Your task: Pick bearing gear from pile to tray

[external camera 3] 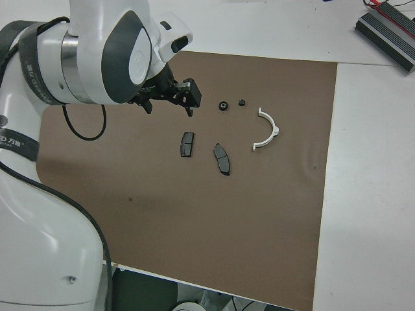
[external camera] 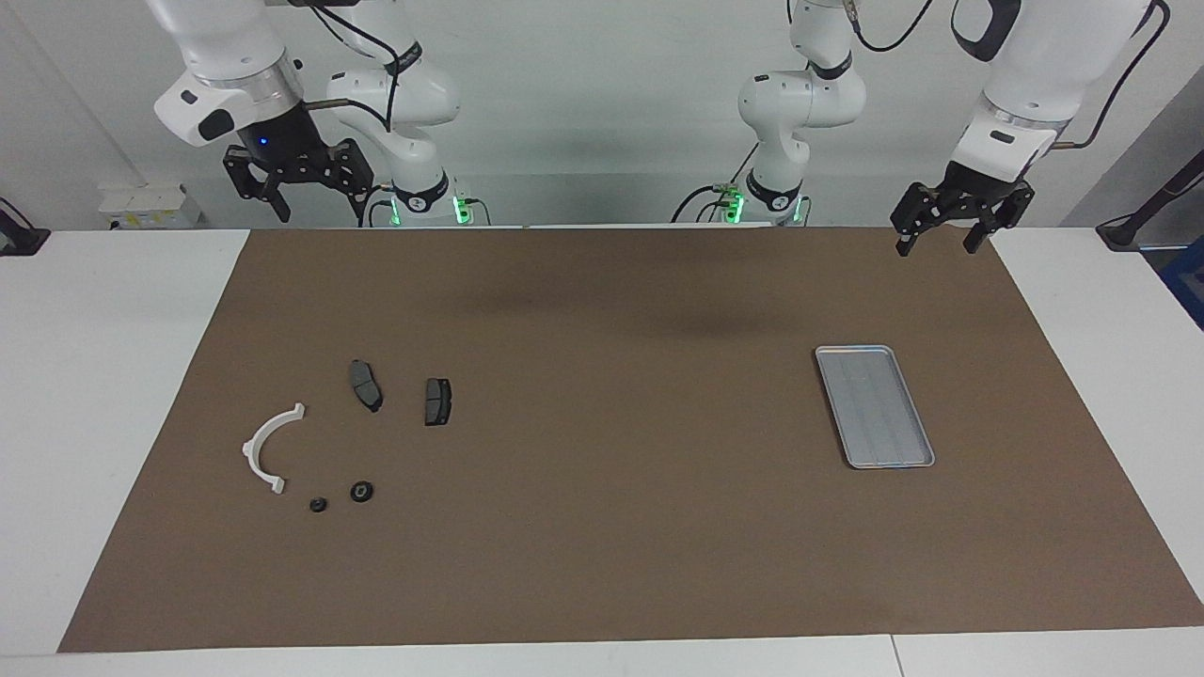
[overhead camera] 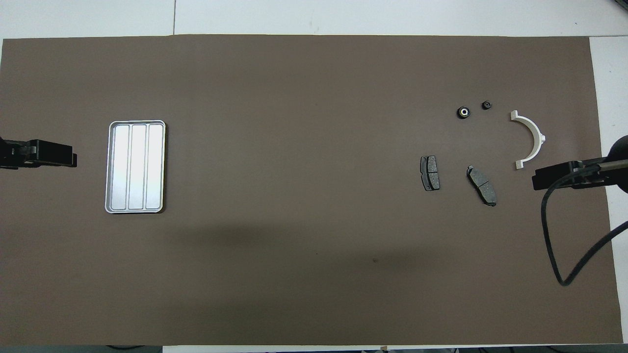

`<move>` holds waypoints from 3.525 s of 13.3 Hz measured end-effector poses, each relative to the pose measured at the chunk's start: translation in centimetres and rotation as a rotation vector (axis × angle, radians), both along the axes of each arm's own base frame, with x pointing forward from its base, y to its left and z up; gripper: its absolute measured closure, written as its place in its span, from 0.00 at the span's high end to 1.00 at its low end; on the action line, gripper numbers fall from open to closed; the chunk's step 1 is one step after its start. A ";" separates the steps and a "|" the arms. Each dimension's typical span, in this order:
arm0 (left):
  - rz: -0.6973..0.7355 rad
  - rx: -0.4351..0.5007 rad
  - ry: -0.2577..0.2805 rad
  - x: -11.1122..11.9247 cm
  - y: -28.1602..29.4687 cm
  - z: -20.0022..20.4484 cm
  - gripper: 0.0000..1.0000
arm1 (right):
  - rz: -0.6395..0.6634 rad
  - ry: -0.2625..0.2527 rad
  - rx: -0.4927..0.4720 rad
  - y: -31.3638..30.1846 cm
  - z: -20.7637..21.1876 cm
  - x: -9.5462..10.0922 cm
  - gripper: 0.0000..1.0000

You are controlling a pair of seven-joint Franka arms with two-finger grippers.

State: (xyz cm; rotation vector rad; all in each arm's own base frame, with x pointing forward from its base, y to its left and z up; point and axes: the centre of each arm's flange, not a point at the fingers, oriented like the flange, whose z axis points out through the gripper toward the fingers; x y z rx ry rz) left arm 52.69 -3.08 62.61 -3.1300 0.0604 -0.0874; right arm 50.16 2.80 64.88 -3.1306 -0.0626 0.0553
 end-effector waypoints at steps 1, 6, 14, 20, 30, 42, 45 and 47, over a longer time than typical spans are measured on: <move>0.000 0.000 0.000 0.0 0.0 0.0 1.00 | 0.000 0.000 0.000 0.0 0.0 0.0 1.00; 0.000 0.000 0.000 0.0 0.0 0.0 1.00 | 0.000 0.000 0.000 0.0 0.0 0.0 1.00; 0.000 0.000 0.000 0.0 0.0 0.0 1.00 | -0.004 -0.003 0.001 -0.2 0.1 -0.1 1.00; 0.000 0.000 0.000 0.0 0.0 0.0 1.00 | -0.030 -0.035 0.002 -1.5 -0.8 1.1 1.00; 0.000 0.000 0.000 0.0 0.0 0.0 1.00 | -0.118 -0.041 -0.040 -5.2 -25.4 14.9 1.00; 0.000 0.000 0.000 0.0 0.0 0.0 1.00 | -0.269 -0.027 -0.075 -1.7 -36.2 19.1 1.00; 0.000 0.000 0.000 0.0 0.0 0.0 1.00 | -0.296 -0.041 -0.073 -2.0 -36.5 20.3 1.00; 0.000 0.000 0.000 0.0 0.0 0.0 1.00 | -0.336 -0.039 -0.074 -2.6 -36.9 20.5 0.92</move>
